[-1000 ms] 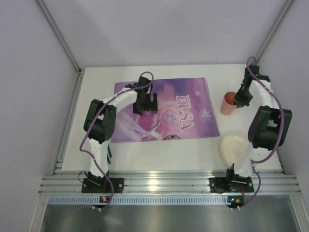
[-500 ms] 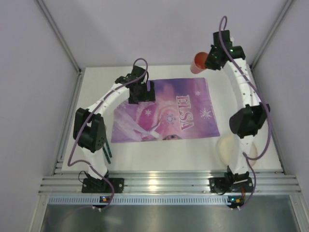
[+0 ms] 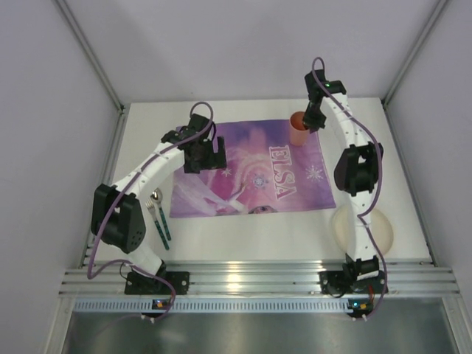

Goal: Set the dinner table for one person

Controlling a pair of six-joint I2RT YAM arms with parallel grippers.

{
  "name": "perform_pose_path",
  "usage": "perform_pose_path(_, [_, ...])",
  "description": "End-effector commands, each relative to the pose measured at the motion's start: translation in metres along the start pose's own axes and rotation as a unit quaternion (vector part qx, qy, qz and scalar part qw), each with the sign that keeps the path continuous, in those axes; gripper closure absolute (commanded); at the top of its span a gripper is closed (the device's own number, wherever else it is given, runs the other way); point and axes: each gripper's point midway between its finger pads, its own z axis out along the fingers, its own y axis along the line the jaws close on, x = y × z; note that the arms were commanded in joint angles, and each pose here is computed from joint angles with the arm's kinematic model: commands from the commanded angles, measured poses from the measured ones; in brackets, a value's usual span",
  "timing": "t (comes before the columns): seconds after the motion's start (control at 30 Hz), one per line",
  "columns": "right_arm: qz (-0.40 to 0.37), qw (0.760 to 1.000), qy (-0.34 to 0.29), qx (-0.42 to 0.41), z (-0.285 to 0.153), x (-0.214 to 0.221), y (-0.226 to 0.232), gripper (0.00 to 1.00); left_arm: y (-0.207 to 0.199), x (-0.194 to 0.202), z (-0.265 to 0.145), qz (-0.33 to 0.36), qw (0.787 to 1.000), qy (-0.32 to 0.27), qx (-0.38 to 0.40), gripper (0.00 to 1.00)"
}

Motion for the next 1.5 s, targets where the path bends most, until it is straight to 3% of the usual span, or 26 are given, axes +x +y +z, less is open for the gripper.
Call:
perform_pose_path(0.0, [-0.007, 1.0, -0.017, 0.011, -0.011, -0.004, 0.0, 0.97, 0.005, -0.006, -0.016, -0.011, 1.0, -0.023, -0.003, 0.02])
perform_pose_path(0.13, [-0.009, 1.0, -0.018, 0.007, -0.011, -0.005, 0.003, 0.59, 0.007, -0.005, -0.016, -0.01, 1.0, -0.024, -0.005, 0.02])
perform_pose_path(0.3, [-0.004, 0.999, -0.031, -0.017, -0.024, -0.014, 0.008, 0.34, 0.006, -0.006, -0.015, -0.01, 1.0, -0.024, -0.003, 0.02])
perform_pose_path(0.43, [0.011, 0.994, -0.084, -0.067, -0.087, -0.048, 0.002, 0.18, 0.003, -0.01, -0.015, -0.004, 1.0, -0.023, 0.001, 0.02])
perform_pose_path(0.5, [0.022, 0.987, -0.139, -0.082, -0.147, -0.071, -0.029, 0.16, 0.0, -0.011, -0.016, 0.0, 1.0, -0.022, 0.009, 0.02])
perform_pose_path(0.57, [0.028, 0.988, -0.146, -0.053, -0.163, -0.066, -0.067, 0.12, -0.004, -0.008, -0.012, 0.006, 1.0, -0.017, 0.019, 0.02])
perform_pose_path(0.6, [0.049, 0.981, -0.185, -0.036, -0.202, -0.071, -0.108, 0.11, -0.01, -0.008, -0.009, 0.01, 0.999, -0.015, 0.033, 0.02])
perform_pose_path(0.63, [0.05, 0.988, -0.145, -0.003, -0.181, -0.046, -0.134, 0.09, -0.017, -0.004, -0.007, 0.014, 0.999, -0.007, 0.049, 0.02])
perform_pose_path(0.7, [0.112, 0.98, -0.163, 0.026, -0.203, -0.029, -0.206, 0.09, -0.037, 0.004, -0.001, 0.032, 0.997, 0.006, 0.076, 0.02])
perform_pose_path(0.73, [0.129, 0.985, -0.104, 0.054, -0.171, 0.012, -0.232, 0.08, -0.047, 0.005, 0.002, 0.042, 0.995, 0.007, 0.088, 0.02])
perform_pose_path(0.8, [0.205, 0.973, -0.084, 0.062, -0.172, 0.051, -0.267, 0.08, -0.082, 0.014, 0.007, 0.075, 0.99, 0.018, 0.122, 0.02])
perform_pose_path(0.83, [0.222, 0.972, -0.022, 0.071, -0.143, 0.098, -0.272, 0.08, -0.101, 0.02, 0.009, 0.092, 0.984, 0.029, 0.152, 0.02])
perform_pose_path(0.87, [0.254, 0.966, -0.009, 0.045, -0.136, 0.113, -0.264, 0.07, -0.124, 0.016, 0.003, 0.108, 0.978, 0.026, 0.179, 0.02])
perform_pose_path(0.9, [0.277, 0.96, -0.007, 0.034, -0.136, 0.13, -0.265, 0.07, -0.149, 0.037, 0.014, 0.138, 0.969, 0.053, 0.196, 0.02])
perform_pose_path(0.93, [0.293, 0.955, 0.037, 0.044, -0.116, 0.165, -0.266, 0.07, -0.168, 0.049, 0.012, 0.161, 0.959, 0.071, 0.222, 0.02])
perform_pose_path(0.97, [0.312, 0.948, 0.058, 0.014, -0.114, 0.177, -0.255, 0.07, -0.193, 0.045, 0.001, 0.18, 0.949, 0.063, 0.25, 0.02])
perform_pose_path(1.0, [0.319, 0.946, 0.06, 0.006, -0.114, 0.185, -0.253, 0.07, -0.215, 0.073, 0.013, 0.209, 0.938, 0.093, 0.261, 0.02])
perform_pose_path(1.2, [0.307, 0.948, 0.072, 0.03, -0.121, 0.203, -0.26, 0.06, -0.311, 0.143, -0.008, 0.277, 0.883, 0.148, 0.35, 0.02])
perform_pose_path(1.33, [0.289, 0.951, 0.093, 0.054, -0.103, 0.221, -0.268, 0.06, -0.334, 0.172, -0.009, 0.297, 0.869, 0.163, 0.36, 0.02])
perform_pose_path(1.47, [0.275, 0.954, 0.111, 0.049, -0.075, 0.229, -0.268, 0.07, -0.326, 0.172, -0.01, 0.297, 0.88, 0.154, 0.338, 0.02])
